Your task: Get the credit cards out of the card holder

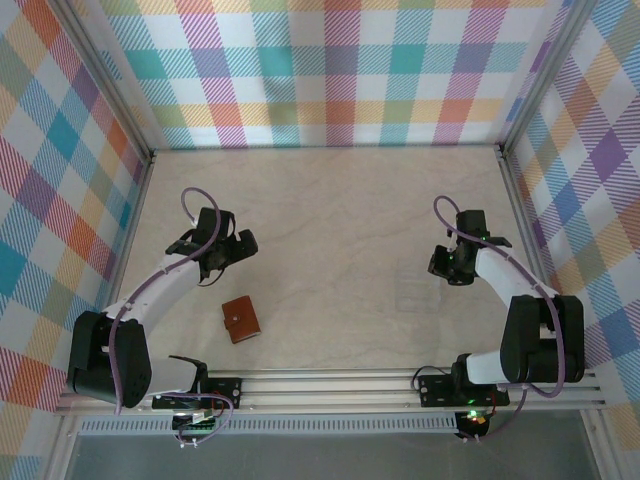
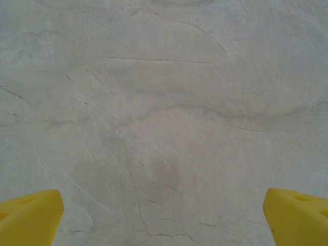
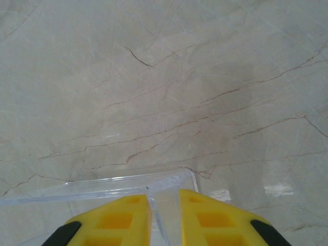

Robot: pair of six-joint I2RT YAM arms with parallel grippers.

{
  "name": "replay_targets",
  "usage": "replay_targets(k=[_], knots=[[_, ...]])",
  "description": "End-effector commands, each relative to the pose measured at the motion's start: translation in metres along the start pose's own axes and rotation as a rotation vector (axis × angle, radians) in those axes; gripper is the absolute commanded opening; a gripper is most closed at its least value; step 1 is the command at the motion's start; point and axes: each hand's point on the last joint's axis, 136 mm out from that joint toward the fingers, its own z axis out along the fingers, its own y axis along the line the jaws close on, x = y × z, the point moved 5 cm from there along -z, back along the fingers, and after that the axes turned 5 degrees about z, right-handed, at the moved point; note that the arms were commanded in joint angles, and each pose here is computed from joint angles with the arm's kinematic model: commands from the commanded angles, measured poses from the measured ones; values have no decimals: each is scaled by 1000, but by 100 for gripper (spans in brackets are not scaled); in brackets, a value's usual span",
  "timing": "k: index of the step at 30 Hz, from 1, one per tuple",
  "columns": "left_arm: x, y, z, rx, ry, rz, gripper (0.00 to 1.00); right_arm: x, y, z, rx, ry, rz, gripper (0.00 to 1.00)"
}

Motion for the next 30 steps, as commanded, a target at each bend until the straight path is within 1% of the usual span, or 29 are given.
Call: replay_targets(k=[1,10,13,16,22,24,28,30], knots=[[7,3,-4,-18,12,-4,100,-1,0,-1,-1,17,1,18],[9,1,-7,-16,51,16,100,-2,4,-14,11,-2,-11,6],[14,3,-9,-24,83,21,100,-6,14,-22,32,-20,-36,5],[18,6,-13,-33,109,6,100,-11,32,-27,22,-34,-61,4],[37,8,-15,-16,191,-41,100,-27,86,-23,21,-41,-146,2],[46,9,-16,-12,225,-46,100,-33,113,-18,7,-29,-187,2],[64,19,-18,-45,276,-78,100,-46,163,-9,2,-47,-271,2],[70,21,-18,-58,311,-92,100,-52,186,1,-8,-37,-299,1]])
